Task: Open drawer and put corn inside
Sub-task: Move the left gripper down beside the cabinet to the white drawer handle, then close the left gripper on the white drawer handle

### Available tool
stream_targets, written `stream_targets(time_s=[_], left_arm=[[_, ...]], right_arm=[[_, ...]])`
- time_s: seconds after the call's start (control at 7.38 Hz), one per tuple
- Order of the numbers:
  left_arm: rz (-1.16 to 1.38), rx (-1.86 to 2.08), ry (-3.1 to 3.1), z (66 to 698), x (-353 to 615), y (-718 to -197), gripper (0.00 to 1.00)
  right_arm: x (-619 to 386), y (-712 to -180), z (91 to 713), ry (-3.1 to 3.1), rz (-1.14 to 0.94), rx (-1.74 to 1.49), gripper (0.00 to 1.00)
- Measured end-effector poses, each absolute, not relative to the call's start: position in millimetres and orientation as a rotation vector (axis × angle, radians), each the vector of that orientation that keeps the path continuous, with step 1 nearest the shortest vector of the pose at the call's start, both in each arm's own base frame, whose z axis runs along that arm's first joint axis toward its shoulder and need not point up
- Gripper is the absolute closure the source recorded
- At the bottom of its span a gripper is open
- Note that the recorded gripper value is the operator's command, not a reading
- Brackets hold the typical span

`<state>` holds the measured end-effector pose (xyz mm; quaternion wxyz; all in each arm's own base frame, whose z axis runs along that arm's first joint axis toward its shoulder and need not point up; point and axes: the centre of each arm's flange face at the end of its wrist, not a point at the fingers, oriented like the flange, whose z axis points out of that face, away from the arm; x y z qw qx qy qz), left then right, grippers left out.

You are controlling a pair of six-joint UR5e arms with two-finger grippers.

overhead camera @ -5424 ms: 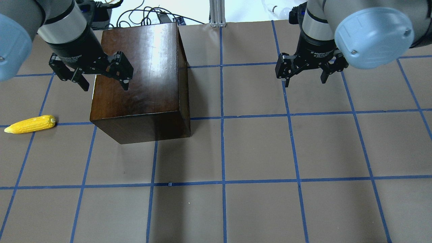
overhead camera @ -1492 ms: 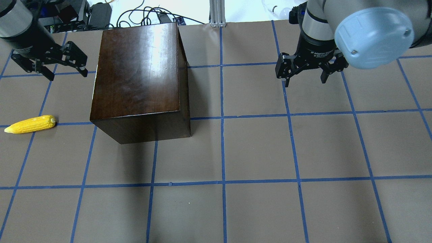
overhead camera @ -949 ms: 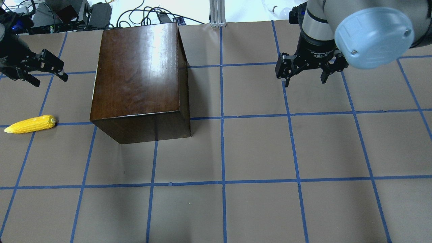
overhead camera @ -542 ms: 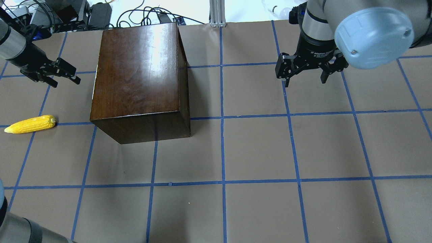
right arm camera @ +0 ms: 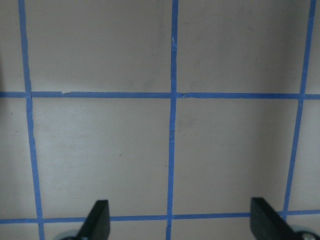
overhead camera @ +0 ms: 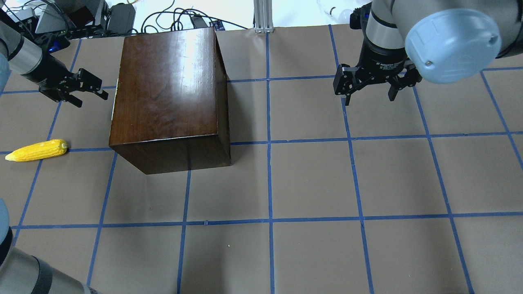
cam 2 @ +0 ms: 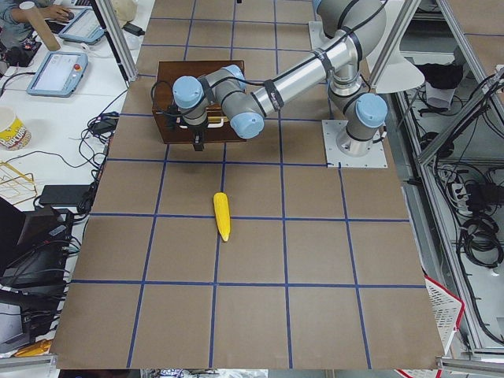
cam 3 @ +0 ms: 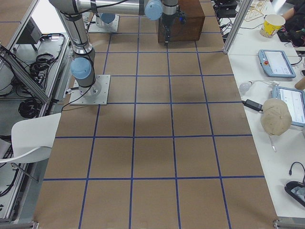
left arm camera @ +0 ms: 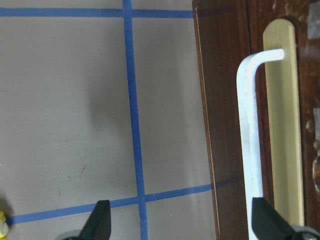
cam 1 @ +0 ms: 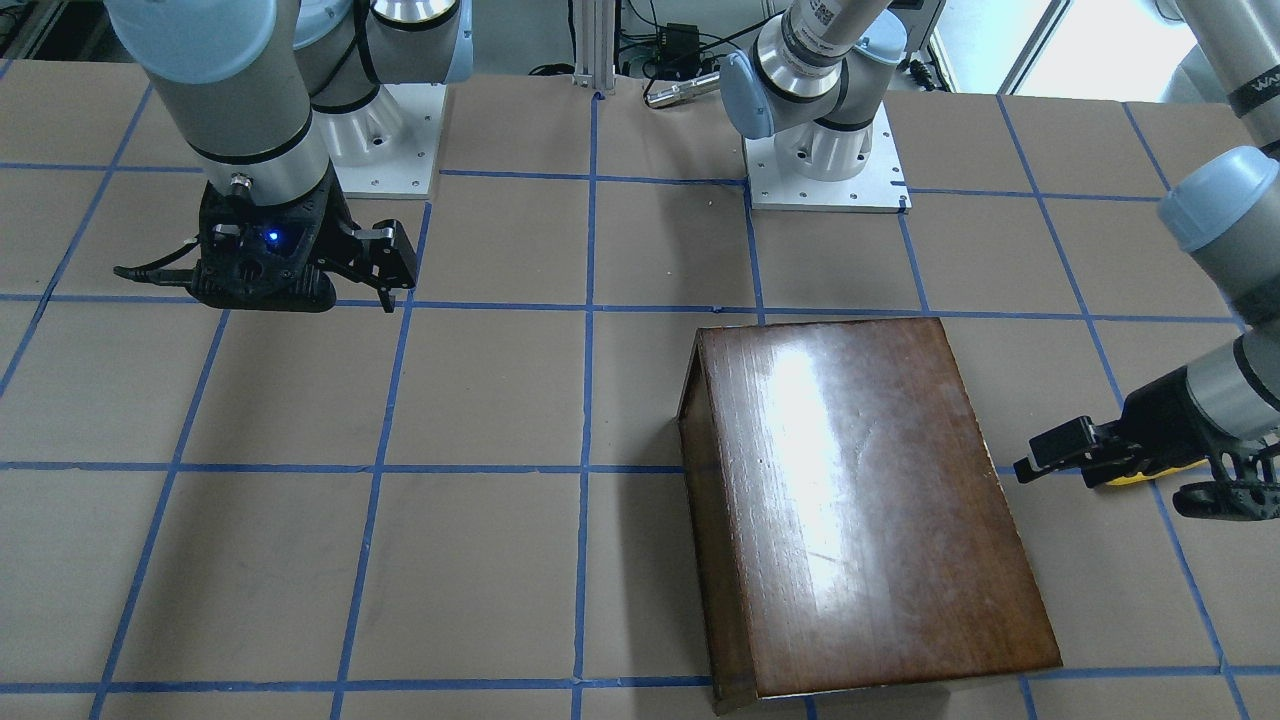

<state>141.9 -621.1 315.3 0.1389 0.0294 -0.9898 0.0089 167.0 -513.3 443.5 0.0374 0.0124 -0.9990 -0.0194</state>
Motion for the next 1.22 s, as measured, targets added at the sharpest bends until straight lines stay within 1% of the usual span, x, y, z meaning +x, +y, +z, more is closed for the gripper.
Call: stream_targets(time_s=[1.22], left_arm=[[-0.006, 0.120, -2.808, 297, 132, -626, 0.01]], right_arm=[[167, -513, 444, -3.068, -0.059, 0.038, 0.00]])
